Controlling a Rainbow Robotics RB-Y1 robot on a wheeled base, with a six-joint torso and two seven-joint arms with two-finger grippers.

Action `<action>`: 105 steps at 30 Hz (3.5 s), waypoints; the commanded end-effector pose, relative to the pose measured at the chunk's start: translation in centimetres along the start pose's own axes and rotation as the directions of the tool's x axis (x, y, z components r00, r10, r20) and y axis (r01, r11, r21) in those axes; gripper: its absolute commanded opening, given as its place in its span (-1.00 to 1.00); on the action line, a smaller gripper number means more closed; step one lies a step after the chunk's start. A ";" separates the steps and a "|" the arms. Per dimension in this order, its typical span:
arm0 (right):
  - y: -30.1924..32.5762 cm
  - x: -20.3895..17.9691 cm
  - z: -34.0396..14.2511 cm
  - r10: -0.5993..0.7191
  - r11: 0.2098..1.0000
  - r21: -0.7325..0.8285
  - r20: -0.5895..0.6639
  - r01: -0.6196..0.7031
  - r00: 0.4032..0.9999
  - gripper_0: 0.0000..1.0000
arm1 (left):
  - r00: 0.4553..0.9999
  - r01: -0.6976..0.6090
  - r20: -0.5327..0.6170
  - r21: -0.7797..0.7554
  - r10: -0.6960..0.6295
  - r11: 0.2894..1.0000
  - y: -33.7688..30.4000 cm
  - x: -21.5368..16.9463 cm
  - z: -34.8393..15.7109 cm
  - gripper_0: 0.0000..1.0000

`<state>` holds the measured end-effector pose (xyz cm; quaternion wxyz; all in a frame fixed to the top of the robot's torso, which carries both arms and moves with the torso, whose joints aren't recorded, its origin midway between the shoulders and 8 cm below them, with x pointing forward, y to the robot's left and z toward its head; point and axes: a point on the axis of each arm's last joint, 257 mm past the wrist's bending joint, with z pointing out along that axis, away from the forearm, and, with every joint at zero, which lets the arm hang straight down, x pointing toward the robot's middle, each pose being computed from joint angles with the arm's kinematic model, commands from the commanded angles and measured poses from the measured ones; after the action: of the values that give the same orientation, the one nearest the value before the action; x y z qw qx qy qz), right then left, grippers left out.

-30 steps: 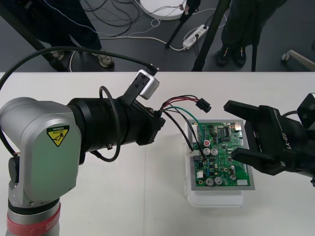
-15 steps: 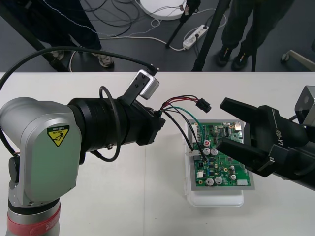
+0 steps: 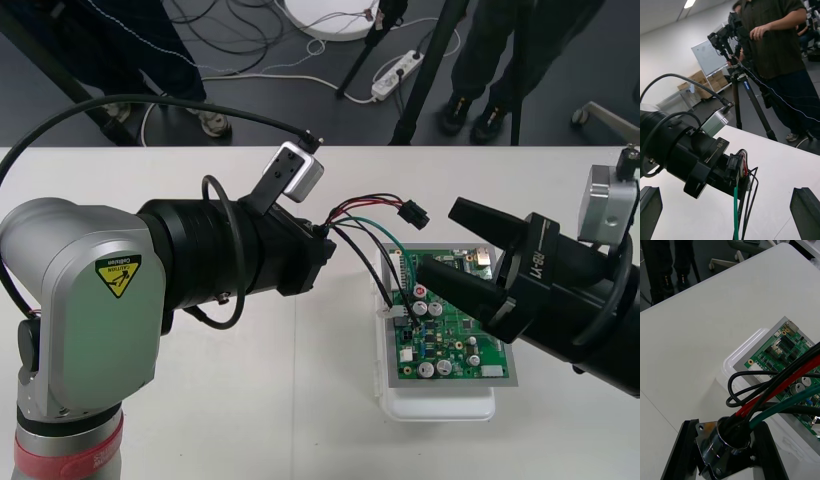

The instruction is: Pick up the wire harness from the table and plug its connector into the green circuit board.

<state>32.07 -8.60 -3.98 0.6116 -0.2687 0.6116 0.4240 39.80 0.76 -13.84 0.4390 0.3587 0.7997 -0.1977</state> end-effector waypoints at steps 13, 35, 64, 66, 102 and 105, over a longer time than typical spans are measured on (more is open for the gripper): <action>2.1 -2.3 1.8 0.037 0.996 0.075 0.020 -0.038 0.999 1.00 | 0.999 -0.026 0.028 0.022 0.025 0.999 -1.5 -2.0 -0.1 -1.00; 1.1 -2.2 2.0 -0.014 0.992 0.128 0.020 0.012 1.000 1.00 | 0.999 -0.025 0.025 0.014 0.024 1.000 -1.5 -2.0 0.1 -1.00; 0.5 -2.5 2.4 -0.022 0.989 0.149 0.026 0.018 0.999 1.00 | 0.999 -0.009 0.039 0.020 0.008 1.000 -1.9 -2.5 0.2 -0.99; 0.4 -2.7 2.4 -0.026 0.989 0.149 0.029 0.022 0.999 1.00 | 0.999 -0.009 0.039 0.021 0.008 1.000 -2.0 -2.5 0.2 -0.99; -1.8 -3.3 2.9 -0.055 0.983 0.179 0.046 0.046 0.997 1.00 | 0.999 -0.010 0.035 0.008 0.010 1.000 -1.6 -2.4 0.2 -1.00; -1.7 -3.4 3.0 -0.055 0.983 0.178 0.050 0.045 0.997 1.00 | 0.999 -0.010 0.035 0.008 0.010 1.000 -1.6 -2.4 0.2 -0.99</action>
<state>34.95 -7.55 -2.93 0.6440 -0.2220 0.6405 0.3547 40.26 0.54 -13.51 0.4456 0.3465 0.8024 -0.1935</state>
